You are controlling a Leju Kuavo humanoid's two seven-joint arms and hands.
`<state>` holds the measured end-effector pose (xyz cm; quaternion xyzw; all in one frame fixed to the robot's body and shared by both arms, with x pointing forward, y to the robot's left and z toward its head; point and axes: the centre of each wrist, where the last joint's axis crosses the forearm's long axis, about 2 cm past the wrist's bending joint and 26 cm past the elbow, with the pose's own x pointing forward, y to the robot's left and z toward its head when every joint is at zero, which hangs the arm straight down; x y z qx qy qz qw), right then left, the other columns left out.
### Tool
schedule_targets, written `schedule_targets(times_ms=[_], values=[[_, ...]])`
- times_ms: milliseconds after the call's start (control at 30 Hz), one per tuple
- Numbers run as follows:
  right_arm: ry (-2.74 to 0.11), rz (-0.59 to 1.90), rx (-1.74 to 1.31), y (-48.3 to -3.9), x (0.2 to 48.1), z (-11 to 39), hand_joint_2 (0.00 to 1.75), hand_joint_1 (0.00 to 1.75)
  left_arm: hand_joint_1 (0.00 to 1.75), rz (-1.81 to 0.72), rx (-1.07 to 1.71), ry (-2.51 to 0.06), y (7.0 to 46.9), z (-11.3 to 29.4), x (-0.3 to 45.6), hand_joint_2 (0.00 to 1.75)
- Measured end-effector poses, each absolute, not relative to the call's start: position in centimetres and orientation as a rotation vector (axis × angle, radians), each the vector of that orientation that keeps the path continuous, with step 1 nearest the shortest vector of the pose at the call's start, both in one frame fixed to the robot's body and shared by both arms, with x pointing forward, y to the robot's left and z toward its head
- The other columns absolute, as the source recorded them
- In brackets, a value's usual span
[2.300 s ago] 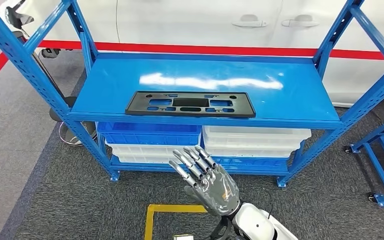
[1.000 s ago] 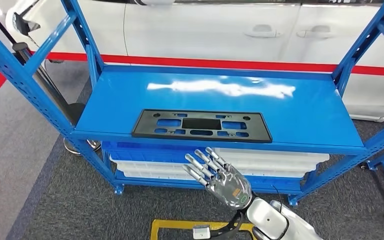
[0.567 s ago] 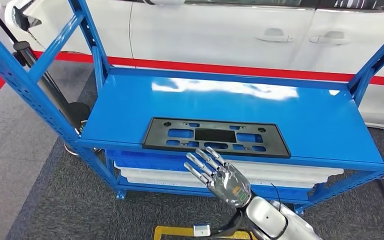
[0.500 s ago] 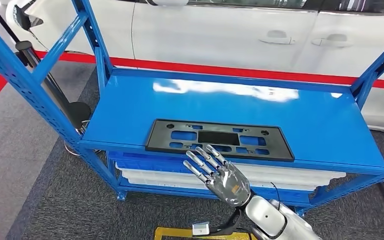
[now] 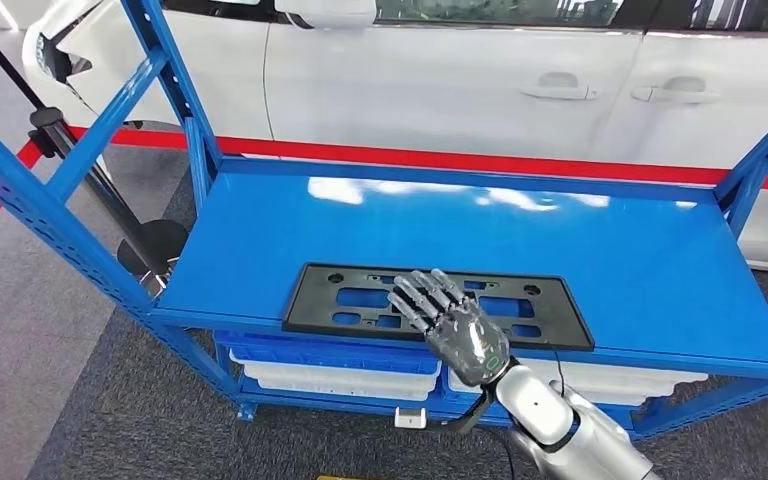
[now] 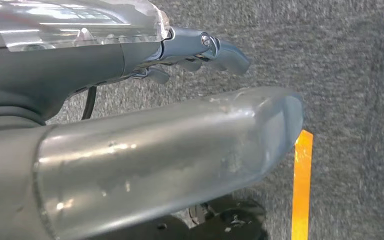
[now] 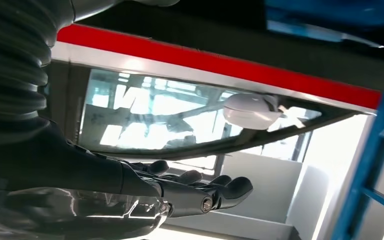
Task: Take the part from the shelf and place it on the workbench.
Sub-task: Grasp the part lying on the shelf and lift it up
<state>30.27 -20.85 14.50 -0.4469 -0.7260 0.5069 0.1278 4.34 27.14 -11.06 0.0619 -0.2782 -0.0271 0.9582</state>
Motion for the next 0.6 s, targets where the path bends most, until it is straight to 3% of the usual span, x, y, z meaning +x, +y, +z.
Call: schedule_targets(times_ms=[600], values=[[-1.75,1.511,-1.455,-24.9,36.0,14.0,1.75,0.0,0.0,-0.109,0.128,-0.56,27.4,-11.0,4.7,0.0]])
